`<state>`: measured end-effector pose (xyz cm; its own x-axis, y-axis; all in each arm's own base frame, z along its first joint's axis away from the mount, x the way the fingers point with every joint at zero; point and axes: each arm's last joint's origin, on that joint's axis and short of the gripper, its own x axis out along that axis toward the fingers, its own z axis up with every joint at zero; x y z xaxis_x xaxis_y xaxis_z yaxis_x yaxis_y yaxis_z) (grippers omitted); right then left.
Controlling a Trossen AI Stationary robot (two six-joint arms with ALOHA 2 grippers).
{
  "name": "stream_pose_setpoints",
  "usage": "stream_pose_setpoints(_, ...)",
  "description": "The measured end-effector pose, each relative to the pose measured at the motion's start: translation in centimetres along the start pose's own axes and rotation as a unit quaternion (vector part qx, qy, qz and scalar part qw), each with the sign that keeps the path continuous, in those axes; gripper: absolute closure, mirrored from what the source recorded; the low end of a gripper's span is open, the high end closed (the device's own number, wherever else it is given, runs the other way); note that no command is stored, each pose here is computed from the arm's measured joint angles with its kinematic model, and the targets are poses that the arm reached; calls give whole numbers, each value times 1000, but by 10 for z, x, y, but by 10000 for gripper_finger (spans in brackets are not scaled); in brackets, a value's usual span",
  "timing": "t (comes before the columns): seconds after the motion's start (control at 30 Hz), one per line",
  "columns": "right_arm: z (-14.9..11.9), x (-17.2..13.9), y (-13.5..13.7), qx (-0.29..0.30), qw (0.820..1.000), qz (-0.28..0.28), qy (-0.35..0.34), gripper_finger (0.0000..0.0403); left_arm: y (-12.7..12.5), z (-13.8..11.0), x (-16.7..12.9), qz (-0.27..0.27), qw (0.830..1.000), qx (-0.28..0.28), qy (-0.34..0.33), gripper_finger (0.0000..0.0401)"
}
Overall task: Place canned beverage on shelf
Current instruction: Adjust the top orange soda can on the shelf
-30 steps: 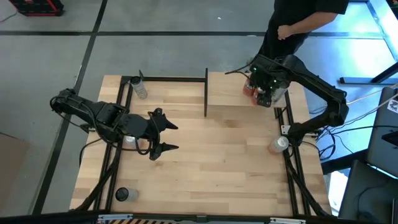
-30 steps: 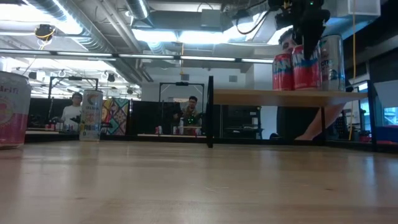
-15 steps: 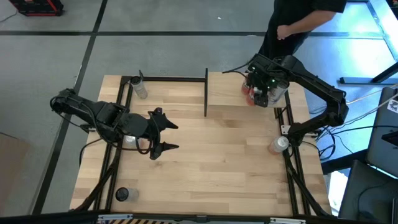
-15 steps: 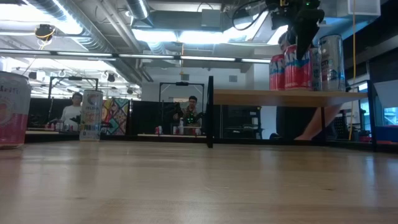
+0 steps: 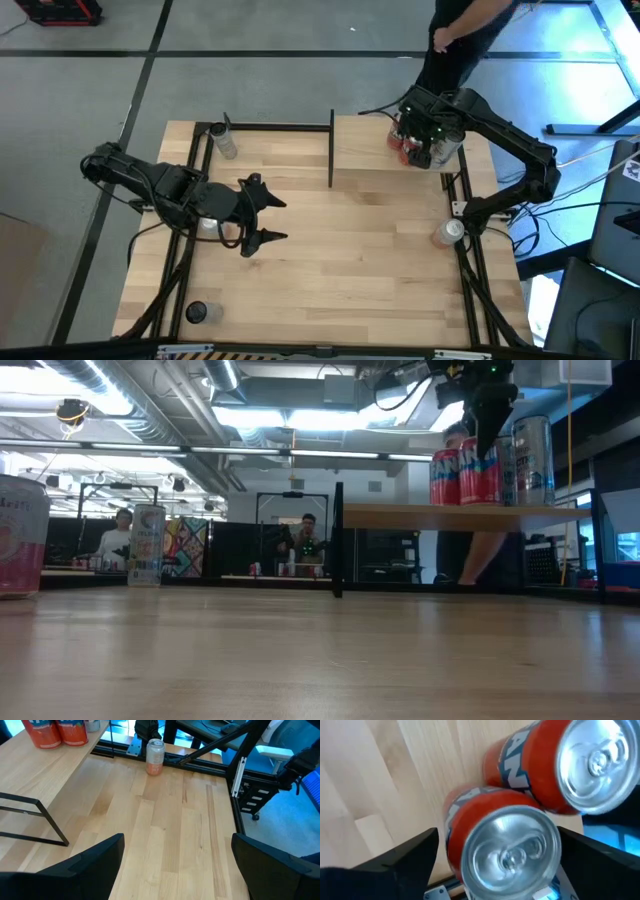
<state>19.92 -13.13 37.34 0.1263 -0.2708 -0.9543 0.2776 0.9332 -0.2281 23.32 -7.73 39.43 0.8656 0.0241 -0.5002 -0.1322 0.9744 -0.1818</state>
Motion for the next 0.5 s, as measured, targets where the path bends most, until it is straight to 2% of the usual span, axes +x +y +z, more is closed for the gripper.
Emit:
stream_pose_setpoints(0.3,2,-38,-7,23,998,-19,-63,34,0,0,0,0,1000,2,0,44)
stream_pose_setpoints(0.5,12,-53,-13,37,988,-46,-143,34,0,0,0,0,1000,2,0,44)
